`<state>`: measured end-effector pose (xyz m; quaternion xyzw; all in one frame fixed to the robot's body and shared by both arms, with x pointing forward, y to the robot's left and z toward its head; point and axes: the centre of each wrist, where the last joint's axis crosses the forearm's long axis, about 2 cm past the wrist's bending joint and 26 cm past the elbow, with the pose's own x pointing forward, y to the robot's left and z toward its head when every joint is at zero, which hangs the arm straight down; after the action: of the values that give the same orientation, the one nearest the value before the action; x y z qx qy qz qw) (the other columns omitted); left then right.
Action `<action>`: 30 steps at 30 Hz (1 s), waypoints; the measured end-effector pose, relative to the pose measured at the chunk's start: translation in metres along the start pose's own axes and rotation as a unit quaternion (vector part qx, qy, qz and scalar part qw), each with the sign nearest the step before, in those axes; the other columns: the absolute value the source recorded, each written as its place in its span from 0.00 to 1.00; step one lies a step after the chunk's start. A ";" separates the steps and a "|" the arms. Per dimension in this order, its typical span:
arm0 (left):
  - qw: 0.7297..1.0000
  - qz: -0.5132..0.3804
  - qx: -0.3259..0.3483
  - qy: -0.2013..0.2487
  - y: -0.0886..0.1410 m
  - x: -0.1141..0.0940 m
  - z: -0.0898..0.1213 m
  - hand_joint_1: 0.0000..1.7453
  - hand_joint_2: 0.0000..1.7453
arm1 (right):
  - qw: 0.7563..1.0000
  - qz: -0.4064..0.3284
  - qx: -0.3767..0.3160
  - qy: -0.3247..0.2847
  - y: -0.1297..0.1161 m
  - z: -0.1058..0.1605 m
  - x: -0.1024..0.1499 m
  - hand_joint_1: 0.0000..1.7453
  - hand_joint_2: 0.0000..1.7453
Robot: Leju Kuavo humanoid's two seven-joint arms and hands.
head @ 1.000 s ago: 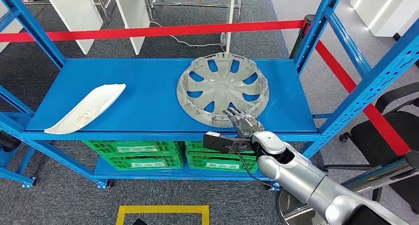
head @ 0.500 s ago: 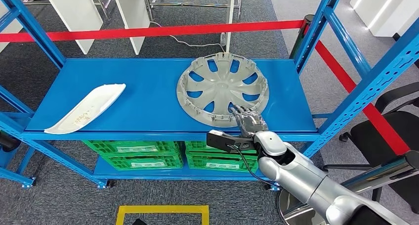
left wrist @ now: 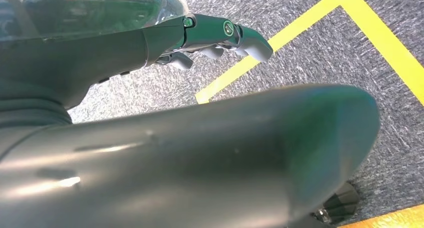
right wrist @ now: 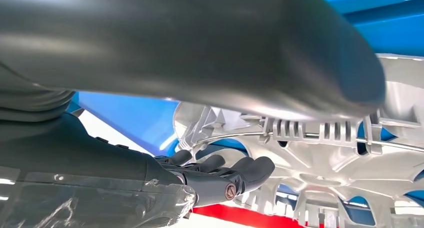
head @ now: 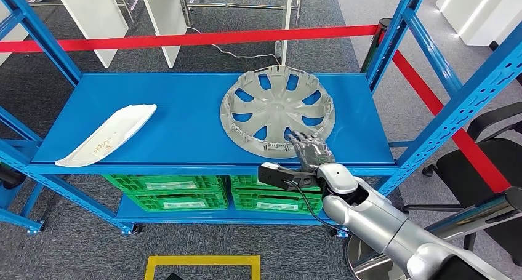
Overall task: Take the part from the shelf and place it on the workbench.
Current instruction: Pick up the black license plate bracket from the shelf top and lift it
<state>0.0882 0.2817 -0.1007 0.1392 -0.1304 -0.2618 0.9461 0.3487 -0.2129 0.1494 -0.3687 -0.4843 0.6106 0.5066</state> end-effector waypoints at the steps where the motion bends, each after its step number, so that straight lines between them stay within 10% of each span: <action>1: 1.000 0.000 0.000 0.000 0.000 0.000 0.000 0.00 0.00 | 1.000 0.000 0.000 0.000 0.000 0.000 0.000 0.00 0.00; 30: 1.000 0.003 -0.016 -0.017 -0.006 0.006 0.002 0.00 0.00 | 1.000 0.011 0.011 0.003 0.007 0.005 -0.006 0.00 0.00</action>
<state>0.0900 0.2730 -0.0997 0.1193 -0.1424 -0.2635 0.9466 0.3435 -0.2202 0.1440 -0.3707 -0.4719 0.6203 0.5051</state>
